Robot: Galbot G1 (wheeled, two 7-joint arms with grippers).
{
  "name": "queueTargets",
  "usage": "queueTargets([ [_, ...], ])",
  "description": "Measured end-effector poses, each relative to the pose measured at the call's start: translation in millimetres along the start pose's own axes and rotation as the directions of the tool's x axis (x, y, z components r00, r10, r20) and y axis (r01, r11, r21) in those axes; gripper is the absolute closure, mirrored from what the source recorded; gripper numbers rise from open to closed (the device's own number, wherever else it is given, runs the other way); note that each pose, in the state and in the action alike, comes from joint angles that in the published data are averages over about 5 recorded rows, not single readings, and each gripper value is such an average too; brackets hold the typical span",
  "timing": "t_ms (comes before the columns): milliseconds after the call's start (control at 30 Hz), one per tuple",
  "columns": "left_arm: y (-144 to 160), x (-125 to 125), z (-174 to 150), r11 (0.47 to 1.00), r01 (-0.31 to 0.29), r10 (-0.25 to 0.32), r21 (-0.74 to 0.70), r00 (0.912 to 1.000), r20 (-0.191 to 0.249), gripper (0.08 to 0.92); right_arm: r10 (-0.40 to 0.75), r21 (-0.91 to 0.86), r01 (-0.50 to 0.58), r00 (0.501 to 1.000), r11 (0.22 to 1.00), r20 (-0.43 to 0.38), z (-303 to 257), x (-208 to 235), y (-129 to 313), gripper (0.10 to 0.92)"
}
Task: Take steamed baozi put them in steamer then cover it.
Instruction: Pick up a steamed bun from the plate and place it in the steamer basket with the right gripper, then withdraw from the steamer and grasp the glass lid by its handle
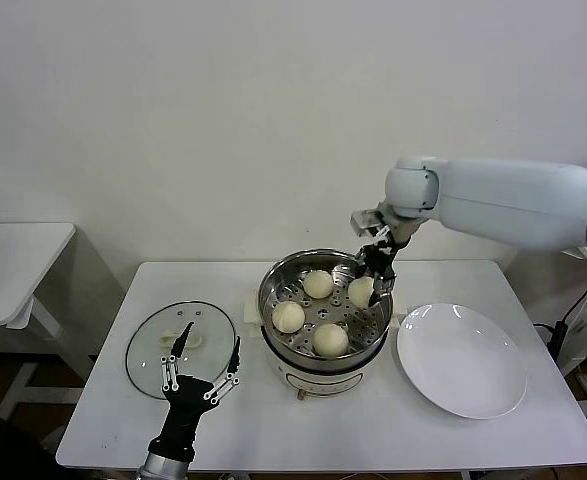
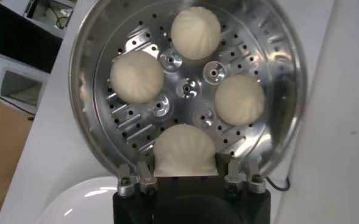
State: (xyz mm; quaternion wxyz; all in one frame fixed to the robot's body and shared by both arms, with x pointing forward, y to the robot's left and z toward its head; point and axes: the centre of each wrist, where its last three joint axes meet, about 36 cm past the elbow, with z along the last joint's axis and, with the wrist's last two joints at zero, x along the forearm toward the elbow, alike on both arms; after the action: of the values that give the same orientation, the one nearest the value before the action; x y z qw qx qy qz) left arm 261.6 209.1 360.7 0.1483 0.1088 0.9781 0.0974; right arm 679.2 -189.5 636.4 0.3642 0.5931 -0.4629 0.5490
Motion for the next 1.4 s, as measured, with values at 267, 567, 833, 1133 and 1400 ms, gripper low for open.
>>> queueTargets([
  [267, 2.1, 0.0, 1.4, 1.0, 0.004, -0.004, -0.003, 1.0, -0.003, 0.177, 0.002, -0.005, -0.002, 1.0, 1.0, -0.002, -2.4, -25.3, -3.0, 0.352],
  [567, 2.8, 0.2, 1.8, 1.0, 0.007, -0.007, -0.004, 1.0, -0.004, 0.177, 0.003, -0.006, -0.003, 1.0, 1.0, -0.013, -4.9, -39.7, -4.6, 0.34],
  [833, 4.0, 0.5, 1.6, 1.0, 0.01, -0.01, -0.006, 0.9999, -0.005, 0.177, 0.013, -0.002, -0.013, 1.0, 1.0, -0.013, -6.4, -41.6, -4.4, 0.213],
  [1133, 4.6, -1.1, -0.4, 1.0, 0.01, -0.01, -0.011, 0.9999, -0.001, 0.177, 0.041, 0.015, -0.042, 0.998, 0.999, 0.039, -7.4, -21.6, 0.4, 0.2],
  [1400, 7.8, -7.3, -4.6, 0.999, 0.01, -0.01, -0.037, 0.9999, 0.005, 0.177, 0.218, -0.005, -0.224, 0.947, 0.975, 0.234, 12.0, 3.4, 27.8, 0.2],
])
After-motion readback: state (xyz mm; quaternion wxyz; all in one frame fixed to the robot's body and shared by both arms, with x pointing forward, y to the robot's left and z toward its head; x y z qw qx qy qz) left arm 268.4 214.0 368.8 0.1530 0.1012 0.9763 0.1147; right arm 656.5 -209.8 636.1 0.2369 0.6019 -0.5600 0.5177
